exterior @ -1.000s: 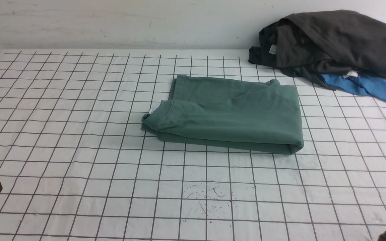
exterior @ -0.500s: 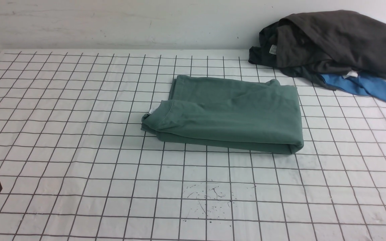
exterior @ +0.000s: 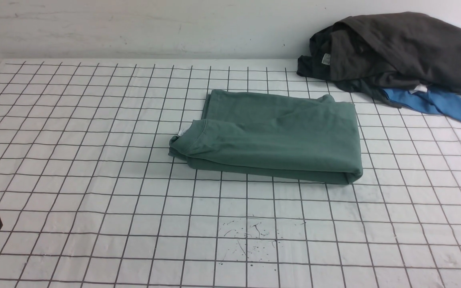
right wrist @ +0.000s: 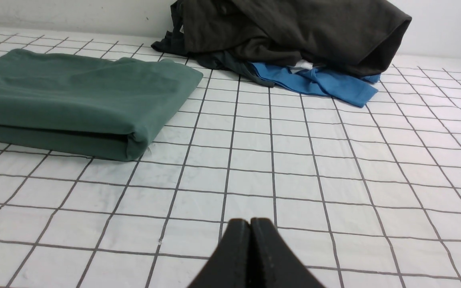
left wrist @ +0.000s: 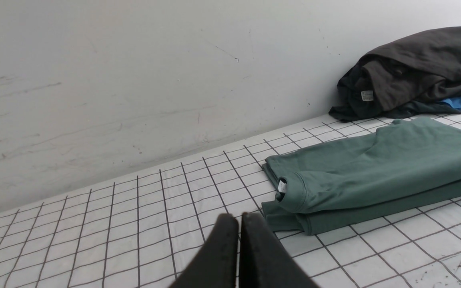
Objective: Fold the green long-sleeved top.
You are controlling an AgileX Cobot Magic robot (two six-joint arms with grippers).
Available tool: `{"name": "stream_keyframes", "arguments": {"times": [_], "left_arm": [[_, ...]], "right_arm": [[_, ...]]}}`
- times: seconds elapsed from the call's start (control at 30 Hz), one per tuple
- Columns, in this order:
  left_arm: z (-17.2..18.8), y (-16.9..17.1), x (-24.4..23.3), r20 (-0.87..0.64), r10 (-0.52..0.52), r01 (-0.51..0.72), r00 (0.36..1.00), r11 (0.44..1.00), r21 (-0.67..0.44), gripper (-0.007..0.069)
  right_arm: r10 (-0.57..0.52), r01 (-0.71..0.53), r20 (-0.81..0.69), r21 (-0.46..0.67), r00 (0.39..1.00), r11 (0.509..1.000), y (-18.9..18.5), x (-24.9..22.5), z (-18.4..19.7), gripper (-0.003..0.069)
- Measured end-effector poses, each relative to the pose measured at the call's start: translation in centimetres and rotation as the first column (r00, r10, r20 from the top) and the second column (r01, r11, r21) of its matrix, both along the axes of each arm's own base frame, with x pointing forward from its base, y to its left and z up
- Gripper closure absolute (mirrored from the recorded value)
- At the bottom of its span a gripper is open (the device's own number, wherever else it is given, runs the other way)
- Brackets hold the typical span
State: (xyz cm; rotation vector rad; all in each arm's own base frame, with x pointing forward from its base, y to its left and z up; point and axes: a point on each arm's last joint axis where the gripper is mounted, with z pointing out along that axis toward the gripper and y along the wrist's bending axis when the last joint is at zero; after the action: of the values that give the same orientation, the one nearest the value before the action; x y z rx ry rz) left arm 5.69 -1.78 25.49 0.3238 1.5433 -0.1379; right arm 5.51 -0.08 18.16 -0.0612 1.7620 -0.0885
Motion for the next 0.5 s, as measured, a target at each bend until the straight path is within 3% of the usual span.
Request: {"name": "stream_keyframes", "arguments": {"times": [0.27,0.37,0.5], "left_arm": [[-3.5,0.6,-0.5,0.013,0.076,-0.076,0.997,0.997,-0.005,0.0632],[-6.2,1.0,-0.1,-0.065,0.161,-0.16,0.985,0.987,0.026,0.0632],[-7.6,1.1,-0.3,-0.206,0.198,-0.193,0.958,0.98,0.043,0.0632]], "right_arm": [[0.0,0.0,-0.001,-0.002,1.0,1.0,0.0,0.0,0.0,0.0673],[0.0,0.0,-0.002,-0.003,1.0,1.0,0.0,0.0,0.0,0.0673],[0.0,0.0,-0.002,-0.003,1.0,1.0,0.0,0.0,0.0,0.0673]]}}
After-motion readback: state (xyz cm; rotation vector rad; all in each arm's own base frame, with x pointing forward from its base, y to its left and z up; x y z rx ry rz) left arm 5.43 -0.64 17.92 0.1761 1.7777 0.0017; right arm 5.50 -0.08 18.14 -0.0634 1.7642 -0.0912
